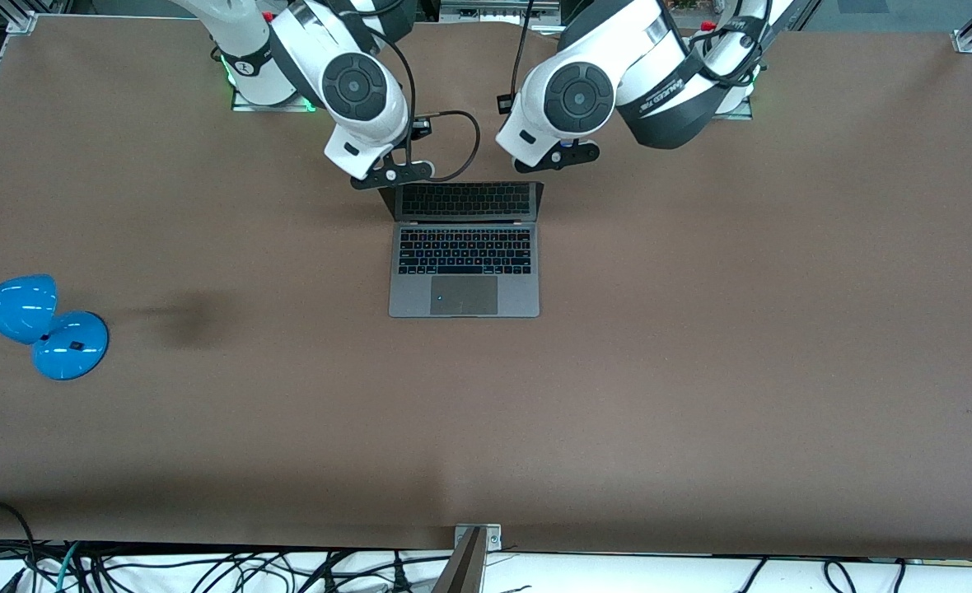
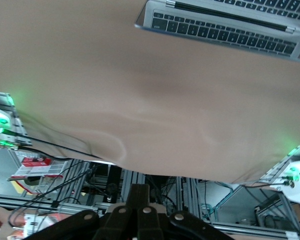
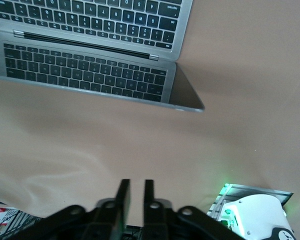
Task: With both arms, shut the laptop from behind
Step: 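Reach both grippers over the laptop screen's back edge, then push the screen down with both grippers until the lid shuts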
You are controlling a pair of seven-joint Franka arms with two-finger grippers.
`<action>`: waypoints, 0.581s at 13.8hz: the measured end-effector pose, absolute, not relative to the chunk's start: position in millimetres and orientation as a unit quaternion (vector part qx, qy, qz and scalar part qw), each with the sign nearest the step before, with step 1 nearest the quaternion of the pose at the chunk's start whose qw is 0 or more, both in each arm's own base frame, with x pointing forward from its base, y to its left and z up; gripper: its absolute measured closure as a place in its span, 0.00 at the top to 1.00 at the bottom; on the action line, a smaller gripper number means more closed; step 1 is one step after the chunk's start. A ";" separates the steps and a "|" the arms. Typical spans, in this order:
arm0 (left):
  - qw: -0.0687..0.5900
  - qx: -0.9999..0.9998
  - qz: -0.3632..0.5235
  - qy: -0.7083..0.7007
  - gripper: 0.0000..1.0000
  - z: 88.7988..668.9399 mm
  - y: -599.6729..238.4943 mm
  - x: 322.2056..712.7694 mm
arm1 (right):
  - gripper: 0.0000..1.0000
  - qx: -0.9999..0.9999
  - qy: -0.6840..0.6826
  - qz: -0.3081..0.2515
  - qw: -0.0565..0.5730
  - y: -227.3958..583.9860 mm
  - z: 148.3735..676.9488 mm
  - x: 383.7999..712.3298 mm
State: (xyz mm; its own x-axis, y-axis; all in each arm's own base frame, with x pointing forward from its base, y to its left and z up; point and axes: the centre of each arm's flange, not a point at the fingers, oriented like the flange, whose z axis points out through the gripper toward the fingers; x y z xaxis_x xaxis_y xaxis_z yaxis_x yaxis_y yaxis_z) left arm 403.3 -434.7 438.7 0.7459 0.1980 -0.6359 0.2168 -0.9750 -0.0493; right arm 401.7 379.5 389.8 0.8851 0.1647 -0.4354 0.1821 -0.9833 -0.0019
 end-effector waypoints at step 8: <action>0.022 0.931 -0.336 0.141 0.01 367.3 -437.0 413.0 | 0.01 0.975 0.104 -0.191 0.034 388.4 343.3 428.4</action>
State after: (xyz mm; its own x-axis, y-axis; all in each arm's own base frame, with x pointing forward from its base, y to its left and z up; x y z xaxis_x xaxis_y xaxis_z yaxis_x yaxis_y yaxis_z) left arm 413.0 -437.0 367.3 0.7347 0.2477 -0.6316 0.2775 -0.9592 -0.0535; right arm 428.4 388.4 343.3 0.9055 0.1903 -0.3794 0.2166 -0.9759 0.0274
